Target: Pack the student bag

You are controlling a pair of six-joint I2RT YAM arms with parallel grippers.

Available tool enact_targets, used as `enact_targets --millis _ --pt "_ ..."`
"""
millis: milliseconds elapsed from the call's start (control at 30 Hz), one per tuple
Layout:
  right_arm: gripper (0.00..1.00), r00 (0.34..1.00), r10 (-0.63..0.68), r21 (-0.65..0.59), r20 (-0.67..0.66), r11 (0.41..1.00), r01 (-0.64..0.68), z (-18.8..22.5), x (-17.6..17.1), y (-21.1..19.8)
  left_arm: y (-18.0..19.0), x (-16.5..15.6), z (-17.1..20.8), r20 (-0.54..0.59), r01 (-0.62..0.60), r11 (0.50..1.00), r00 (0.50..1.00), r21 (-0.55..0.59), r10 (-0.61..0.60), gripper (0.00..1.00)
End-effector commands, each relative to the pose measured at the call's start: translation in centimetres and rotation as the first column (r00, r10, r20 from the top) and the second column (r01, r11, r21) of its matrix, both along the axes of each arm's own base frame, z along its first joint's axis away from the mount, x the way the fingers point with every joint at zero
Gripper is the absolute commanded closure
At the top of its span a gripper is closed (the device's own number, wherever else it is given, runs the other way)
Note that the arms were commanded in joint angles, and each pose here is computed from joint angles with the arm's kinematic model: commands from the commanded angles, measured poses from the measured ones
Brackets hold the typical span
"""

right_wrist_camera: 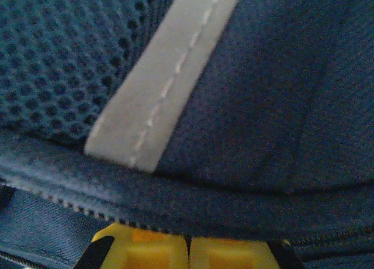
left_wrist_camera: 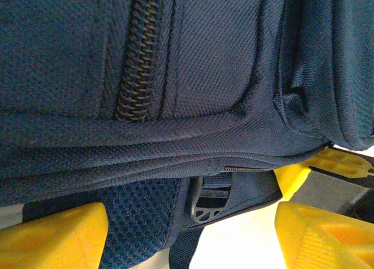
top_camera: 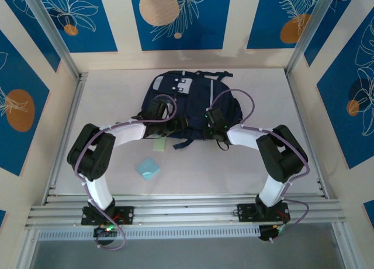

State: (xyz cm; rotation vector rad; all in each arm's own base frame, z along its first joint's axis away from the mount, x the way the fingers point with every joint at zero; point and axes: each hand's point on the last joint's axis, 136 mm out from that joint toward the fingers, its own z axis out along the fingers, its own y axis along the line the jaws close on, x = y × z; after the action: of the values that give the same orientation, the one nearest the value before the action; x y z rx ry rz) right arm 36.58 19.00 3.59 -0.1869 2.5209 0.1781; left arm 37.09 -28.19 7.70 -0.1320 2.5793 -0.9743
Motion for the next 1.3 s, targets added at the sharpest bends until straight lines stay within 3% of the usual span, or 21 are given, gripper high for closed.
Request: enact_targets --millis 0,233,367,667,733,833,900,1067,1267 --pt "1.00 1.000 -0.008 -0.009 0.013 1.000 0.008 0.7 0.0 -0.1 0.5 0.6 0.3 -0.004 -0.012 1.000 1.000 -0.026 0.012 0.25" --pt "1.00 0.992 0.077 0.053 -0.097 0.996 -0.072 4.3 -2.3 1.1 -1.5 1.9 4.4 0.040 -0.023 0.988 0.999 -0.155 0.030 0.23" --pt "1.00 0.983 0.087 0.051 -0.159 0.995 -0.080 5.2 -3.5 0.9 -3.0 1.5 5.6 -0.004 -0.057 0.975 0.998 -0.214 0.058 0.21" --pt "1.00 0.970 0.172 0.082 -0.173 0.984 -0.160 5.9 -4.6 2.3 -5.7 3.0 2.4 -0.080 -0.124 0.955 0.991 -0.270 0.106 0.19" --pt "1.00 0.967 0.195 0.041 -0.163 0.981 -0.191 5.9 -4.7 2.3 -5.4 3.9 1.7 -0.063 -0.130 0.964 0.991 -0.232 0.119 0.31" --pt "1.00 0.970 0.179 -0.111 -0.167 0.974 -0.199 5.2 -4.5 0.1 -4.8 4.8 1.9 -0.028 -0.119 0.965 0.993 -0.235 0.116 0.79" --pt "1.00 0.973 0.160 -0.256 -0.167 0.946 -0.199 4.6 -4.1 -2.2 -4.2 5.1 2.1 -0.013 -0.109 0.967 0.994 -0.231 0.109 1.00" --pt "1.00 0.981 0.122 -0.541 -0.152 0.820 -0.186 4.3 -2.3 -7.4 -2.8 4.6 2.5 0.011 -0.069 0.977 0.997 -0.200 0.072 1.00" --pt "1.00 0.995 -0.001 -0.646 -0.100 0.761 -0.064 5.8 -0.4 -12.0 -0.7 5.2 1.6 0.001 -0.071 0.985 0.997 -0.155 0.072 1.00"
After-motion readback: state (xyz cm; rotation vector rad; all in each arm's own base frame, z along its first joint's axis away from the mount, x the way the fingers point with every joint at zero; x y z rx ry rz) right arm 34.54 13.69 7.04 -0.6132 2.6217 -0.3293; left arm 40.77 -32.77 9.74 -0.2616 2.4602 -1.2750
